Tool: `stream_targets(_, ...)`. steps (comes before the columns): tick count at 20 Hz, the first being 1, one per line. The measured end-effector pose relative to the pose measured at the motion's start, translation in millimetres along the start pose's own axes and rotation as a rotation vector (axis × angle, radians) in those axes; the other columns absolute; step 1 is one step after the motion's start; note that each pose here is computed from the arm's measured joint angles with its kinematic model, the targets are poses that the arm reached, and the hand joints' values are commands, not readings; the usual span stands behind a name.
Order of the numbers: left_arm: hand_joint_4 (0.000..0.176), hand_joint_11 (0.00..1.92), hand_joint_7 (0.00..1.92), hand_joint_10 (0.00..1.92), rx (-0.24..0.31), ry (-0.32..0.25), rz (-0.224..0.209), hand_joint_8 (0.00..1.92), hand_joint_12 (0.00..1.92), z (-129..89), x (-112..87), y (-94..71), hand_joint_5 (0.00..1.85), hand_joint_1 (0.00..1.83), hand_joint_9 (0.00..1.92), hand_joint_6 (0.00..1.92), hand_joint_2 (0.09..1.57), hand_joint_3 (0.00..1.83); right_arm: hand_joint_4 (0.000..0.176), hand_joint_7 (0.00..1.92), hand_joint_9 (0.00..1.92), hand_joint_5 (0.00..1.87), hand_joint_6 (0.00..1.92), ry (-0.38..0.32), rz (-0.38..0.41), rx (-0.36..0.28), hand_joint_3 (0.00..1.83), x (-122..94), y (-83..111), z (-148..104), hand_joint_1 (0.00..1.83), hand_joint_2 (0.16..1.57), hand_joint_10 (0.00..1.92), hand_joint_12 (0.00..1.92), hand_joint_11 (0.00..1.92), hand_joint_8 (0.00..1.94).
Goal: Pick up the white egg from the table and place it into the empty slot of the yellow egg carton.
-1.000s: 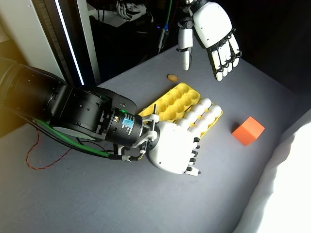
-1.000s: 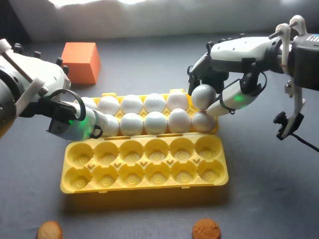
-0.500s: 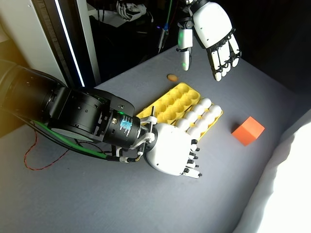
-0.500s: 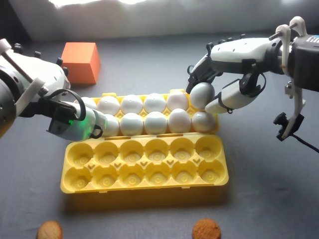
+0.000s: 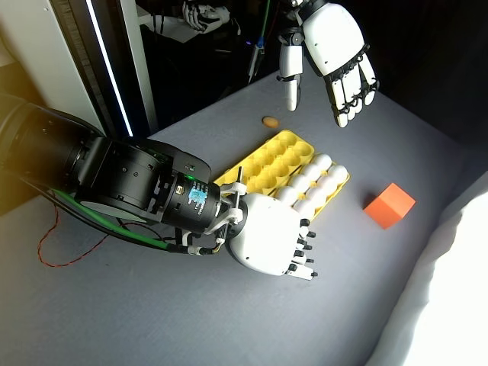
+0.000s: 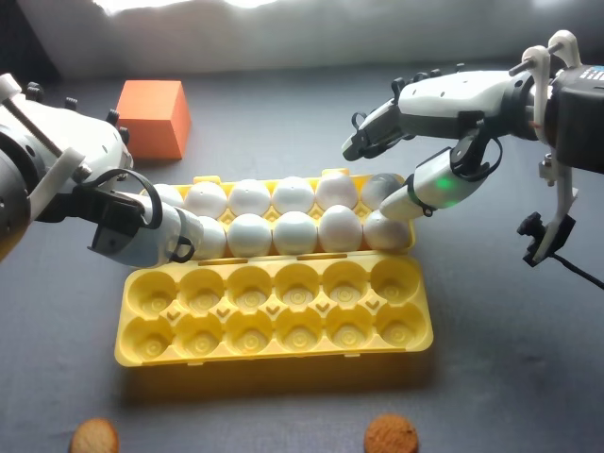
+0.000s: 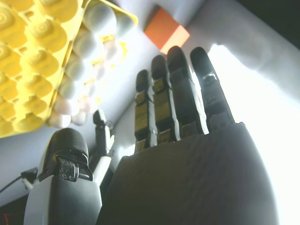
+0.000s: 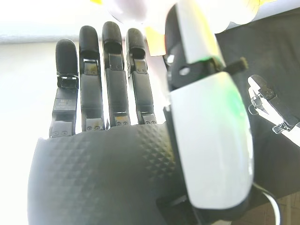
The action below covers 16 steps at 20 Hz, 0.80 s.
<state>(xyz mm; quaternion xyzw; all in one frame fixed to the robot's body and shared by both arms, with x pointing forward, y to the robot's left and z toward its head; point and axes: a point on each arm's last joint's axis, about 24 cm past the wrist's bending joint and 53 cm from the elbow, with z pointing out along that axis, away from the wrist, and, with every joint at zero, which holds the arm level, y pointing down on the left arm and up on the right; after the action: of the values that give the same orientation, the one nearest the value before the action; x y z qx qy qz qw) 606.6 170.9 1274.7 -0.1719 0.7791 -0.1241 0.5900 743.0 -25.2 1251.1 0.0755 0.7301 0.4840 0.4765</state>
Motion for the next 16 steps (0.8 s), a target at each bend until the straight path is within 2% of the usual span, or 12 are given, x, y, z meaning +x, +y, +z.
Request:
stream_targets(3, 0.000, 0.01, 0.37, 0.00, 0.001, 0.000, 0.000, 0.00, 0.58, 0, 0.1, -0.2, 0.30, 0.00, 0.35, 0.00, 1.22, 0.00, 0.000, 0.42, 0.31, 0.38, 0.00, -0.022, -0.127, -0.009, 0.00, -7, 2.0, -7, 0.89, 1.08, 0.18, 1.08, 0.00, 0.00)
stream_targets(5, 0.000, 0.02, 0.38, 0.01, -0.003, 0.000, 0.000, 0.01, 0.59, 0, 0.0, 0.6, 0.31, 0.00, 0.36, 0.00, 1.22, 0.00, 0.000, 0.39, 0.29, 0.35, 0.00, -0.069, -0.234, -0.037, 0.00, -21, 10.2, -17, 0.94, 1.07, 0.15, 1.02, 0.00, 0.00)
stream_targets(7, 0.000, 0.03, 0.38, 0.00, 0.001, 0.001, 0.000, 0.00, 0.60, 0, 0.1, -0.3, 0.32, 0.00, 0.36, 0.01, 1.23, 0.00, 0.000, 0.31, 0.24, 0.29, 0.00, -0.153, -0.337, -0.079, 0.00, -48, 24.3, -38, 0.94, 1.08, 0.07, 0.79, 0.00, 0.00)
stream_targets(9, 0.000, 0.02, 0.39, 0.00, 0.001, 0.000, 0.000, 0.00, 0.60, 0, 0.0, -0.2, 0.32, 0.00, 0.36, 0.00, 1.23, 0.00, 0.000, 0.31, 0.24, 0.28, 0.00, -0.195, -0.434, -0.101, 0.00, -59, 31.7, -52, 0.94, 1.07, 0.06, 0.75, 0.00, 0.00)
stream_targets(10, 0.000, 0.01, 0.39, 0.01, 0.001, 0.000, 0.000, 0.01, 0.60, 0, 0.0, -0.3, 0.32, 0.00, 0.37, 0.01, 1.22, 0.00, 0.000, 0.30, 0.23, 0.27, 0.00, -0.191, -0.506, -0.095, 0.00, -58, 31.3, -64, 0.93, 1.08, 0.04, 0.71, 0.00, 0.00)
stream_targets(11, 0.000, 0.02, 0.40, 0.01, 0.000, 0.000, 0.000, 0.01, 0.60, 0, 0.0, 0.0, 0.34, 0.00, 0.38, 0.01, 1.23, 0.00, 0.000, 0.28, 0.22, 0.26, 0.00, -0.174, -0.526, -0.085, 0.00, -53, 27.4, -70, 0.93, 1.07, 0.03, 0.68, 0.00, 0.00)
stream_targets(12, 0.000, 0.04, 0.42, 0.02, 0.001, -0.001, 0.000, 0.01, 0.61, 0, -0.3, -0.1, 0.35, 0.00, 0.40, 0.01, 1.23, 0.00, 0.000, 0.27, 0.22, 0.26, 0.00, -0.144, -0.579, -0.070, 0.00, -42, 20.4, -83, 0.93, 1.07, 0.03, 0.67, 0.00, 0.00)
stream_targets(15, 0.000, 0.02, 0.40, 0.01, 0.002, -0.006, 0.003, 0.01, 0.61, 0, -1.3, -0.4, 0.33, 0.00, 0.38, 0.01, 1.23, 0.00, 0.000, 0.26, 0.20, 0.25, 0.00, -0.105, -0.608, -0.020, 0.00, -35, 3.2, -107, 0.95, 1.08, 0.01, 0.56, 0.00, 0.00)
stream_targets(16, 0.000, 0.01, 0.40, 0.00, 0.002, -0.006, 0.003, 0.00, 0.61, 0, -1.4, -0.3, 0.33, 0.00, 0.37, 0.00, 1.24, 0.00, 0.000, 0.27, 0.22, 0.27, 0.01, -0.113, -0.612, -0.002, 0.00, -41, -1.4, -117, 0.97, 1.07, 0.02, 0.62, 0.00, 0.01)
